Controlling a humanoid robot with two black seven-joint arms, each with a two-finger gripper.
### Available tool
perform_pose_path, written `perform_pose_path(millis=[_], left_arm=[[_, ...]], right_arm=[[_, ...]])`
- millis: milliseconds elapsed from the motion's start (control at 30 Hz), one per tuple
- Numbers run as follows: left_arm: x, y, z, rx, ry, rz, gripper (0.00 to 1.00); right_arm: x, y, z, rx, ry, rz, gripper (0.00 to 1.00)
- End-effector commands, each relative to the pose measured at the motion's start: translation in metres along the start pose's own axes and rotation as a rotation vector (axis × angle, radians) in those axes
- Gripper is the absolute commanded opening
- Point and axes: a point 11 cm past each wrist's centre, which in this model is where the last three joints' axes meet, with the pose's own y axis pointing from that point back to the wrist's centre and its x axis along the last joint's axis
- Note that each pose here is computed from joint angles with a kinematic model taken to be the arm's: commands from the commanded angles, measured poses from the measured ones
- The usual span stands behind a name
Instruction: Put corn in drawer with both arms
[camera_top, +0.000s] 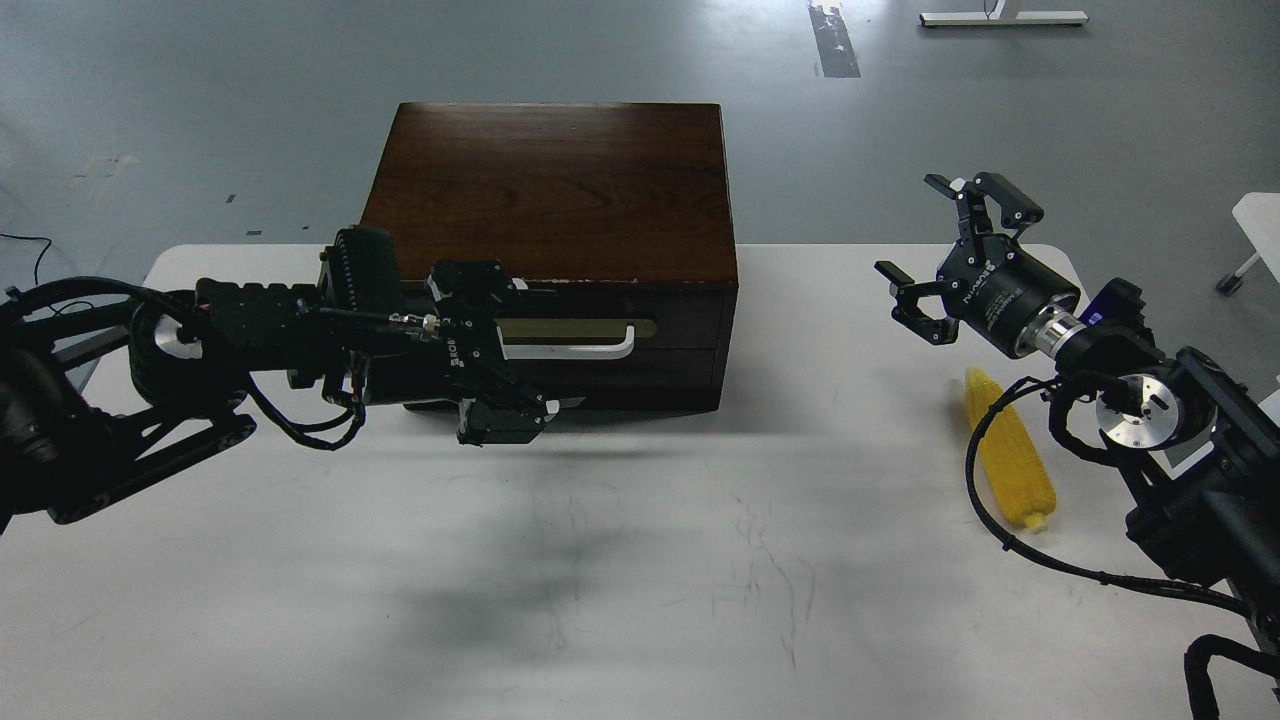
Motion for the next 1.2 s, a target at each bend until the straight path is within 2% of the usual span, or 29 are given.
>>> perform_pose_path(millis=[0, 1169], left_arm=[[-0.008, 0.000, 0.001, 0.000, 0.023, -0.034, 0.98], [-0.023, -0.009, 0.007, -0.034, 0.047, -0.147, 0.98]], right_arm=[[0.000, 0.000, 0.000, -0.001, 0.000, 0.000, 1.00], [0.003, 0.001, 0.003, -0.009, -0.001, 0.010, 1.00]])
